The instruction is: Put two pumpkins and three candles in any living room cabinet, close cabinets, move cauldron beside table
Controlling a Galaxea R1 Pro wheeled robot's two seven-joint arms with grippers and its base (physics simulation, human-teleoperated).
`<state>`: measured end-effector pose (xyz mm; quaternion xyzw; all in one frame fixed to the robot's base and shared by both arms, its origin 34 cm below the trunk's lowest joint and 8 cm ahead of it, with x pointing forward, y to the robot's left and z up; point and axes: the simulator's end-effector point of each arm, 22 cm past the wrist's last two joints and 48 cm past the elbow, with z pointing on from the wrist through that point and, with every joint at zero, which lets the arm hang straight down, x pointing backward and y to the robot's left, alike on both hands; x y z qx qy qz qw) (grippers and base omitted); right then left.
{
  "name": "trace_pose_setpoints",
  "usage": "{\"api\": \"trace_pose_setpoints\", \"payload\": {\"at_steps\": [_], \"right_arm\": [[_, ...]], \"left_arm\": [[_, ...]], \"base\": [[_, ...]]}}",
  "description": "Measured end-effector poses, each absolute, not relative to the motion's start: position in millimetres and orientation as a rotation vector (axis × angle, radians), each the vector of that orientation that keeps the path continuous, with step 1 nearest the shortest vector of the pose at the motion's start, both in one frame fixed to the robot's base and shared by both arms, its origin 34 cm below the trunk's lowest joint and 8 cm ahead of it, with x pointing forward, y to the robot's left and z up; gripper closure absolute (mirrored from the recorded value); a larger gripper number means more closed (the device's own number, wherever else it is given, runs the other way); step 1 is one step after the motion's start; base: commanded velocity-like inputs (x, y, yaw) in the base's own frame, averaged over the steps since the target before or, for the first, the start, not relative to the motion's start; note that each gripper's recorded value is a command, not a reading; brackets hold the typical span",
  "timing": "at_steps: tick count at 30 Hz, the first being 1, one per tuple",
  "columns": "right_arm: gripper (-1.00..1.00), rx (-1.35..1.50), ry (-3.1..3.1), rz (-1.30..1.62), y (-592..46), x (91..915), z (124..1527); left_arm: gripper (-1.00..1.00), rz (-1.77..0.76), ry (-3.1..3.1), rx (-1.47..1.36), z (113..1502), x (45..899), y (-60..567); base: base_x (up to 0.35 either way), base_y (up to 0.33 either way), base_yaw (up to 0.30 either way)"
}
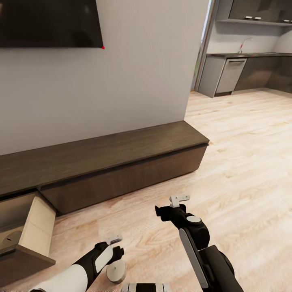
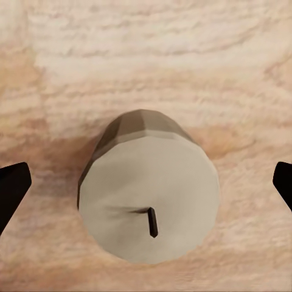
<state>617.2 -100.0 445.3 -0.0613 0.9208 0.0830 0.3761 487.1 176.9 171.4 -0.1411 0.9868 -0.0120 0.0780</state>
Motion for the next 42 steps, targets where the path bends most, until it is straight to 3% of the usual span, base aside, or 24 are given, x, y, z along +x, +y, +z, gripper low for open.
{"api": "trace_pose_setpoints", "payload": {"at_steps": [42], "right_arm": [[-1.00,-0.155,2.453,0.232,-97.1,608.1,389.2]], "left_arm": [[-1.00,-0.070,2.986,-0.434,132.2,468.0,165.8]], "base": [[0.000,0.000,0.000]]}}
